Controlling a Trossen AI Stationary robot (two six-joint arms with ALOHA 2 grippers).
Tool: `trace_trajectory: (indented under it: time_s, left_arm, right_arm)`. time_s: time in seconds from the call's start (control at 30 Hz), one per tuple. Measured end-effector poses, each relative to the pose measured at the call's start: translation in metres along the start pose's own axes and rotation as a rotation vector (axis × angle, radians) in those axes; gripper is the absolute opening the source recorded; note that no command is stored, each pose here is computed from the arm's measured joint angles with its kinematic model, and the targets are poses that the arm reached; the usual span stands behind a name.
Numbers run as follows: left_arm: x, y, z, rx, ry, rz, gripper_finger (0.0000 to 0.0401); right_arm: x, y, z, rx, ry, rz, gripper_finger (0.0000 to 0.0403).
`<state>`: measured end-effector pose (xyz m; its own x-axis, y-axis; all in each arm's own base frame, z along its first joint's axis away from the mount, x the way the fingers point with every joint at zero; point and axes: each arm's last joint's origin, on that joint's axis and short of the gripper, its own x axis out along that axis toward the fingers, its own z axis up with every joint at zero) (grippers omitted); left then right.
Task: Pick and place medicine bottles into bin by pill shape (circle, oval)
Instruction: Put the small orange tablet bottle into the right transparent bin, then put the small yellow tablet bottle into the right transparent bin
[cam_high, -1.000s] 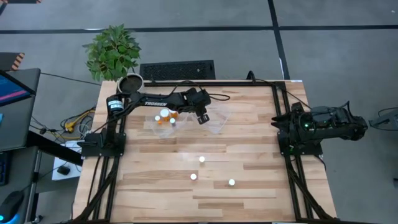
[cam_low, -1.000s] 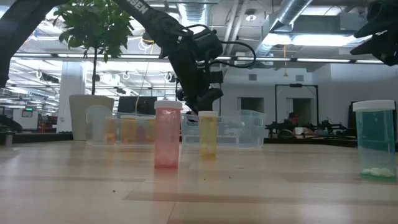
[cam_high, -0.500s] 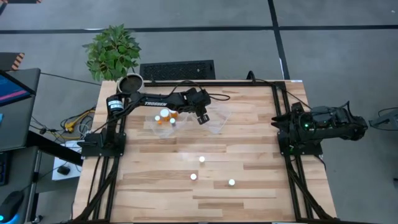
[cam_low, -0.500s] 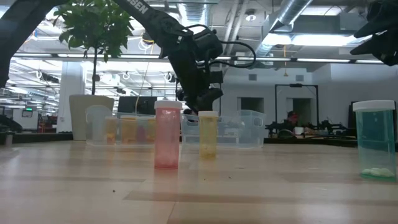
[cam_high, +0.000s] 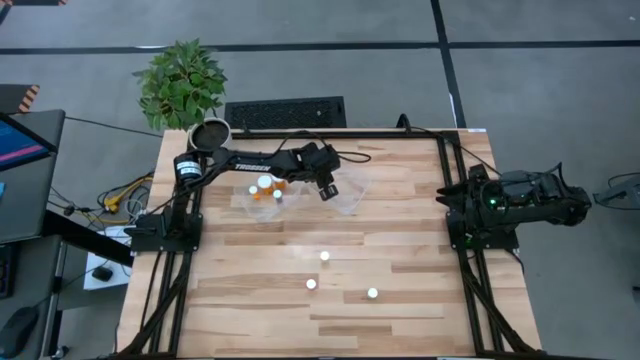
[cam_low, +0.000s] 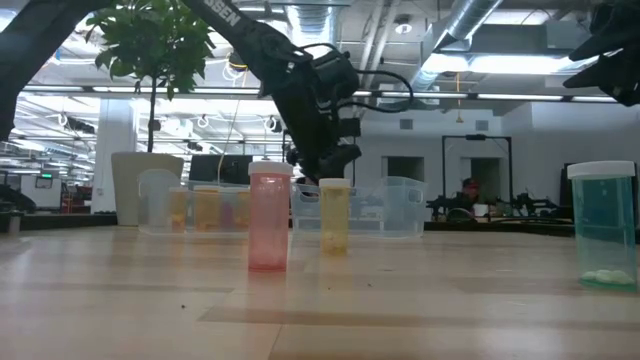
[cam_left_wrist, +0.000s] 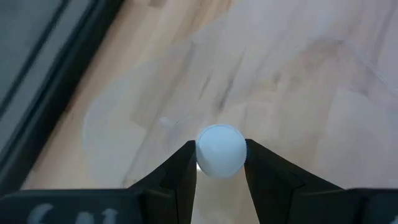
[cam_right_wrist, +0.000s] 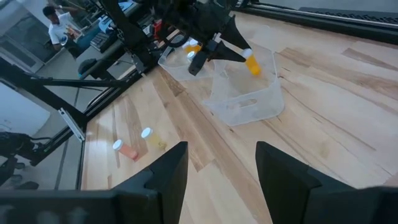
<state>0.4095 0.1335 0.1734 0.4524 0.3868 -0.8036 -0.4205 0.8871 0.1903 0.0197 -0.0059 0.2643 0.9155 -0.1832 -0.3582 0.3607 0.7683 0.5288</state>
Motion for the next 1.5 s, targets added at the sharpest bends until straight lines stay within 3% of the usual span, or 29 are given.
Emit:
trace_trajectory:
  time_s: [0.6,0.8,1.07,1.37,1.5]
  left_arm:
    - [0.001,-0.002,-0.001,0.006,0.002,0.021,0.0116]
    - [0.005,-0.004,-0.005,0.020,0.048,-0.004,0.0163]
    - [-0.006,-0.001,0.012,0.037,0.001,-0.003,0.0227]
    - [-0.014,0.000,0.021,0.039,0.004,-0.005,0.0235]
    - [-0.014,-0.001,0.021,0.025,0.000,-0.063,0.0235]
  right_arm:
    - [0.000,0.000,0.000,0.003,0.001,0.002,0.0201]
    - [0.000,0.000,0.000,0.004,0.001,0.002,0.0201]
    - [0.000,0.000,0.000,0.003,0.001,0.002,0.0201]
    - [0.000,0.000,0.000,0.003,0.001,0.001,0.0201]
    - [0.000,0.000,0.000,0.003,0.001,0.002,0.0201]
